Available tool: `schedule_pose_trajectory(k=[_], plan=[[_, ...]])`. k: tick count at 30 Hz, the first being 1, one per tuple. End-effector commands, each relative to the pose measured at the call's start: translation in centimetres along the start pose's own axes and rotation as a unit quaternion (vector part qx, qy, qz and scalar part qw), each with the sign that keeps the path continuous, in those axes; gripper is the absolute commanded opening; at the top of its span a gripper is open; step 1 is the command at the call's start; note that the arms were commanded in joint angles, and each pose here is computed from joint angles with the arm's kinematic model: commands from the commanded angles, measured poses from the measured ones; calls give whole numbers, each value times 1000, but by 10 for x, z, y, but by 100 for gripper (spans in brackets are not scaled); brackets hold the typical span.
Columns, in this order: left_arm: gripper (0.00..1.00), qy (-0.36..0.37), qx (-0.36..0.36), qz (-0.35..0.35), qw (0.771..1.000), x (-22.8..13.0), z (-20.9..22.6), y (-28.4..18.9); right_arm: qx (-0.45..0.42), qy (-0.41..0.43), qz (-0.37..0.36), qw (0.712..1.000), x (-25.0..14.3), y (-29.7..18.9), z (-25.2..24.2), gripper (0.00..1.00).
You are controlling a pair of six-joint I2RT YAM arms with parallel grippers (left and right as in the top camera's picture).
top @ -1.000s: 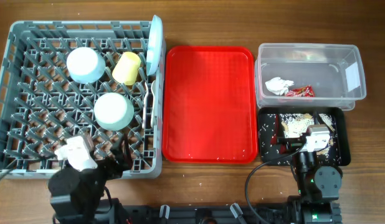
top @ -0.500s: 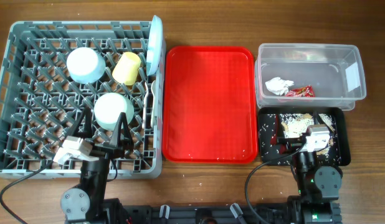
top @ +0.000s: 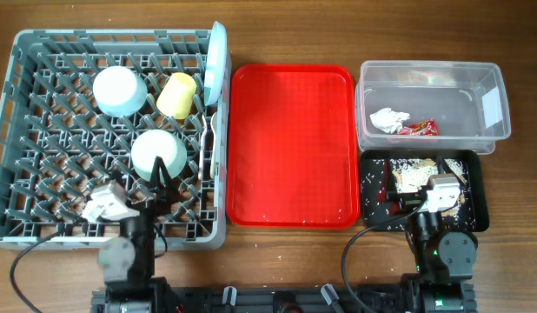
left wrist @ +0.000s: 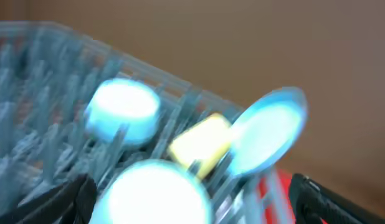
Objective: Sort waste into correct bins and load items into the dishwasher rack
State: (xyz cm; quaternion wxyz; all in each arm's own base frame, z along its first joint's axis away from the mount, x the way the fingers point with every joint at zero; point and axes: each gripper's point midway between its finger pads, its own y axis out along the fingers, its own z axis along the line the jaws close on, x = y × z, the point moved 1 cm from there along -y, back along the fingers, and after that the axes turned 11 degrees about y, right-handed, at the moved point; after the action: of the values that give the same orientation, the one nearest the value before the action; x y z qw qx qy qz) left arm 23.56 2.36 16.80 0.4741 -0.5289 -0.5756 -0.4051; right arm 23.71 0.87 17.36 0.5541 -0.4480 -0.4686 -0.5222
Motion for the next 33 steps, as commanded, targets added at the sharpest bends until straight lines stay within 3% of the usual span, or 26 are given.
schedule_pose_trajectory(k=[1, 5, 9, 11, 33], plan=[[100, 36, 34, 6, 999, -5, 11, -1, 9, -9, -2, 1000, 1, 0, 3, 100], [100, 105, 17, 11, 994, -7, 4, -1, 9, -9, -2, 1000, 1, 0, 3, 100], [100, 216, -70, 20, 974, -16, -24, -2, 9, -9, -2, 1000, 1, 0, 3, 100], [100, 239, -91, 16, 967, -17, -31, -3, 9, -9, -2, 1000, 1, 0, 3, 100], [100, 236, -93, 17, 967, -17, -31, -3, 9, -9, -2, 1000, 1, 0, 3, 100]])
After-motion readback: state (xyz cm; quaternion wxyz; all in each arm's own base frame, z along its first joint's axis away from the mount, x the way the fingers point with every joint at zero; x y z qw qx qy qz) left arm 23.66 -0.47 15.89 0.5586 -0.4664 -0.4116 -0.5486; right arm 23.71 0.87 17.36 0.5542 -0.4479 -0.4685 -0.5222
